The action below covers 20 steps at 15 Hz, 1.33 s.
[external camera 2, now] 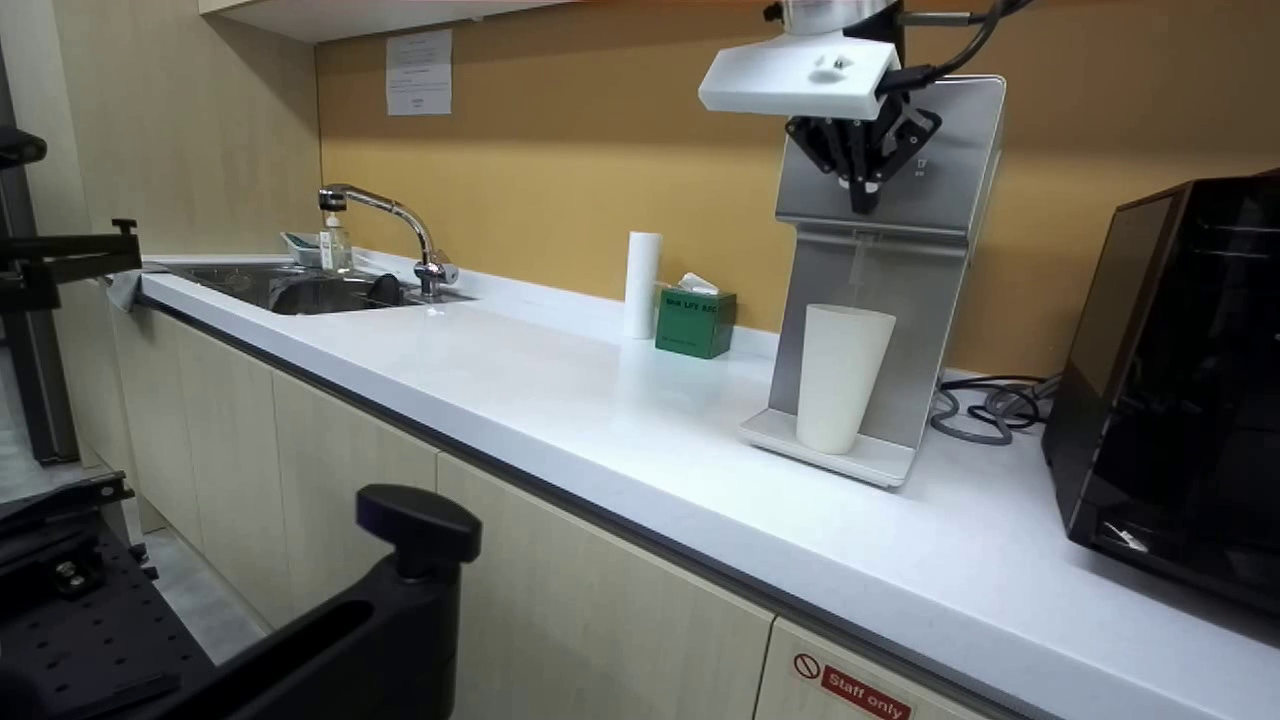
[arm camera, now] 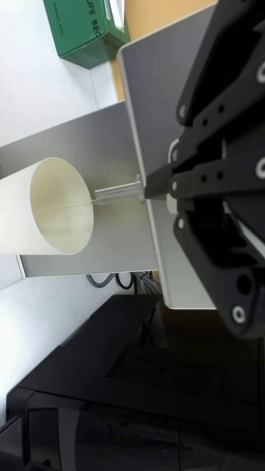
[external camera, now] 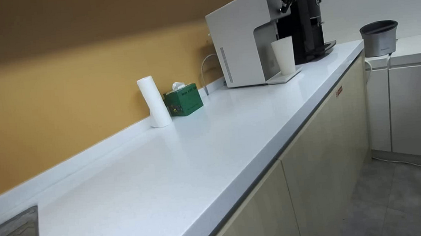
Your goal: Press the round button on the coffee maker
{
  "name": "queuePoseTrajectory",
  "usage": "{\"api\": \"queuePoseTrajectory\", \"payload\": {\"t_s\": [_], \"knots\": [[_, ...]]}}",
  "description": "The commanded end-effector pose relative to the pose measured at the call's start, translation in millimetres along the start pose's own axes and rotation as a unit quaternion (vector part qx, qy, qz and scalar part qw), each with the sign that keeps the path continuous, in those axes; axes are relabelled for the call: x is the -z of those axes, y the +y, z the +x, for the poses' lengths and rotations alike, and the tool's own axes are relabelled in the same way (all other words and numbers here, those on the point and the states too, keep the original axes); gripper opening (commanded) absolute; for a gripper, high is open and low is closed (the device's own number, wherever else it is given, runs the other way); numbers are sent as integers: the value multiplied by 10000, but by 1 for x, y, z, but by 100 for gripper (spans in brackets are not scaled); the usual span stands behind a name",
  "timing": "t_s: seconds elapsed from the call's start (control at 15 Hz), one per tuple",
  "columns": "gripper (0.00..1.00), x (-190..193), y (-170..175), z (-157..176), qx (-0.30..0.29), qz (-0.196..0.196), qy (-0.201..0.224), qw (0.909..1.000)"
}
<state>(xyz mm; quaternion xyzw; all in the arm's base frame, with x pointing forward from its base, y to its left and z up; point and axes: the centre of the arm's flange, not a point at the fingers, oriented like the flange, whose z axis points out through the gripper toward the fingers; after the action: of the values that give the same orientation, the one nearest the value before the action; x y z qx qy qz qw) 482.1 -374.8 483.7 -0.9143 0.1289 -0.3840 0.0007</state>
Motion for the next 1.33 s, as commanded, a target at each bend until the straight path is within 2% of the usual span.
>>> {"api": "queuePoseTrajectory", "payload": {"t_s": [0.0, 0.07, 0.13, 0.2, 0.6, 0.87, 1.0, 1.27], "knots": [[0, 26, 0, 7, 12, -199, 29, 9998], [0, 33, 1, 7, 68, -240, 26, 9997], [26, 42, 1, 6, 106, -300, -7, 9995], [27, 50, 2, 6, 179, -330, -42, 9993], [66, 80, -2, -3, 362, -504, -638, 9960], [94, 89, -10, -8, 310, -462, -992, 9935], [100, 90, -14, -11, 268, -442, -1100, 9926], [100, 89, -20, -14, 202, -423, -1309, 9903]]}}
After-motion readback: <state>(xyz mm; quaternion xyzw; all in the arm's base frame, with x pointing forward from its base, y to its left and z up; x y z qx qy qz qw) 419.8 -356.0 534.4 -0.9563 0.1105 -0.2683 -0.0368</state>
